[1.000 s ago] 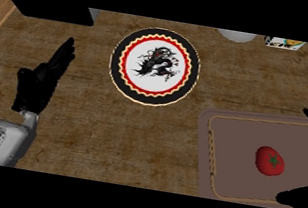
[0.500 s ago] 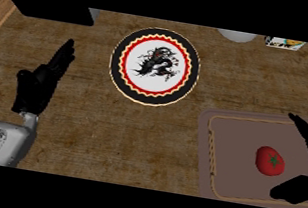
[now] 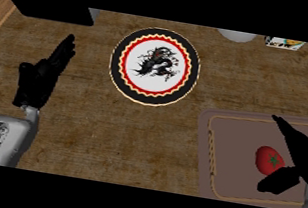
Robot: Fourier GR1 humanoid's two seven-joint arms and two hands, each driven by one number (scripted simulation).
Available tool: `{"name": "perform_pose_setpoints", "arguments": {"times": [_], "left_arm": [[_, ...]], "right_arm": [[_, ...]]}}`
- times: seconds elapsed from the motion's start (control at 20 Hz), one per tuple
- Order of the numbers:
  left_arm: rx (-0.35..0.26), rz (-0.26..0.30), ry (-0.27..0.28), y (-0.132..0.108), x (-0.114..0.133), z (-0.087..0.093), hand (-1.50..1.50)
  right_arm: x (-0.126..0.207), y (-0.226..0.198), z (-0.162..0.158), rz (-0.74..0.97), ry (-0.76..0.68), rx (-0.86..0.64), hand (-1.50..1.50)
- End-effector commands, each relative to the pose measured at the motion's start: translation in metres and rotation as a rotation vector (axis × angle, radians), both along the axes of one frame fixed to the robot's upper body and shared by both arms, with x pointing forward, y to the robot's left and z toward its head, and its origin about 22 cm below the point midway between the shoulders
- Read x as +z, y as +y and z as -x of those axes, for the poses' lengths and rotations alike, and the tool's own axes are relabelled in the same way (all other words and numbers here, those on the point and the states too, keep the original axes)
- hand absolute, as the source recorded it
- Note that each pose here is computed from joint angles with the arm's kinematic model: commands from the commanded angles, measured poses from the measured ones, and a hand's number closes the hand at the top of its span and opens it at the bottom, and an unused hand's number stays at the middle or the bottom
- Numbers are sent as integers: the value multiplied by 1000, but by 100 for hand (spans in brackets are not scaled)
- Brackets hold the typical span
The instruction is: Pick the tomato from the tray and place it in the plate
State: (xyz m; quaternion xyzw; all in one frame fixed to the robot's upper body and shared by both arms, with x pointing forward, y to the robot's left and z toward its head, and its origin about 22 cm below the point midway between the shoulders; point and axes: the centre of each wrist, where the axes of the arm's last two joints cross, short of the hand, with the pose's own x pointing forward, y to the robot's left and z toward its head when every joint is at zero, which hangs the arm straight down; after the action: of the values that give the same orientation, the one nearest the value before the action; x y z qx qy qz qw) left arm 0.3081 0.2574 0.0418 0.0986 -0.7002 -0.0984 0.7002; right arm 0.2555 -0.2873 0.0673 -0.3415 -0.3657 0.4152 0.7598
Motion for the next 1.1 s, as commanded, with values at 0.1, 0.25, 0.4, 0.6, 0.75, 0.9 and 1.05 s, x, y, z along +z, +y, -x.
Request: {"name": "perform_pose_setpoints", "arguments": {"times": [0.1, 0.25, 0.4, 0.6, 0.75, 0.9, 1.05], "left_arm": [[1, 6, 9, 9, -1, -12, 0], [8, -6, 7, -2, 0, 10, 0], [11, 12, 16, 6, -6, 12, 0], [-12, 15, 12, 8, 7, 10, 0], [18, 1, 8, 6, -5, 15, 0], [2, 2, 8, -16, -10, -1, 0], [7, 6, 10, -21, -1, -5, 0]], "right_arm": [[-17, -3, 7, 19, 41, -14, -150], [-29, -13, 1, 7, 52, -12, -150], [-56, -17, -6, 14, 56, -17, -150], [-34, -33, -9, 48, -60, 19, 150], [-40, -26, 6, 65, -72, 10, 150], [-50, -37, 12, 56, -88, 6, 150], [-62, -7, -30, 115, -89, 23, 150]]}}
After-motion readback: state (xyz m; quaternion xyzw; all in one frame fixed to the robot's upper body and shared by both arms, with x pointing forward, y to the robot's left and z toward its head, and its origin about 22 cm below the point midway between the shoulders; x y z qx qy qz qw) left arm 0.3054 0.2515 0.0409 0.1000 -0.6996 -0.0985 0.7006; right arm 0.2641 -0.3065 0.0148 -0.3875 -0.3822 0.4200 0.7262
